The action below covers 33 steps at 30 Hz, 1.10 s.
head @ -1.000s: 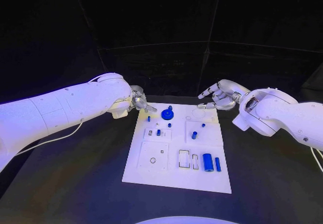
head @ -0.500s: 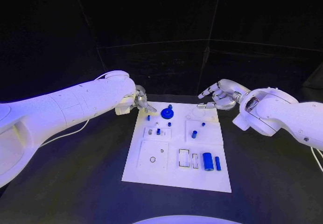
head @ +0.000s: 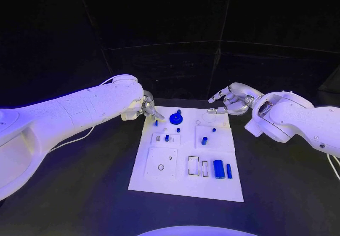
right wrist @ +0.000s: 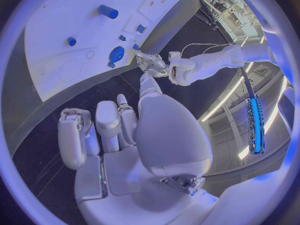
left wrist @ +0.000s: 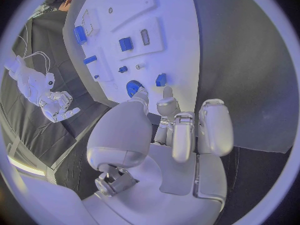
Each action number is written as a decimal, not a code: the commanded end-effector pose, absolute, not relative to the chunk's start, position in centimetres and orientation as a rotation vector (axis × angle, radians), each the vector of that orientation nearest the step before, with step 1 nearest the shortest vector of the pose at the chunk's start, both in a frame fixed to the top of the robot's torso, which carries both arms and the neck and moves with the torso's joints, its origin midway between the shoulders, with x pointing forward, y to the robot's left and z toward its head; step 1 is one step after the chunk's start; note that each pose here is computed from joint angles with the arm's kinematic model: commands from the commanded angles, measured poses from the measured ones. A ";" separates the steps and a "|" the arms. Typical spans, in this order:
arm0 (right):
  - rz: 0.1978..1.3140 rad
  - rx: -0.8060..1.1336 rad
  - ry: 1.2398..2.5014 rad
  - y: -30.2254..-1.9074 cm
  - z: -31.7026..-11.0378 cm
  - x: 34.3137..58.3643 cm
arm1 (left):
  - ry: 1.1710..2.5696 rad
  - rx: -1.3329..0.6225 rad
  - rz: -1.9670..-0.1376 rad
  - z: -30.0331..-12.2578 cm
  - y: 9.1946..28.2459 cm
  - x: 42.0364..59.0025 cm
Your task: Assemble the parts on the task board
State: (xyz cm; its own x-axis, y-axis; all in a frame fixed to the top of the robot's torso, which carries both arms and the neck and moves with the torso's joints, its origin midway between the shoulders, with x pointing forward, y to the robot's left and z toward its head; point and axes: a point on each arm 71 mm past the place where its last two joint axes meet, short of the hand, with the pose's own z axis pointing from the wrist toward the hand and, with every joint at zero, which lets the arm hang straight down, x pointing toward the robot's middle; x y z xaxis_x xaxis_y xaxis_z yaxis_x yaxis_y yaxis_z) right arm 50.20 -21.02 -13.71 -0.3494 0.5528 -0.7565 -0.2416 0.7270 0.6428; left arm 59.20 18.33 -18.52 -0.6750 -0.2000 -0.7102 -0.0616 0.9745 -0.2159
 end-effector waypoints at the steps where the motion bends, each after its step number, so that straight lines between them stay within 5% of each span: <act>1: 0.845 0.241 1.746 -20.9 -13.6 50.2 | 2.327 -0.151 -0.222 -18.5 18.2 59.2; 33: 0.849 0.238 1.746 -20.8 -13.6 50.2 | 2.372 -0.130 -0.168 -19.1 17.8 59.1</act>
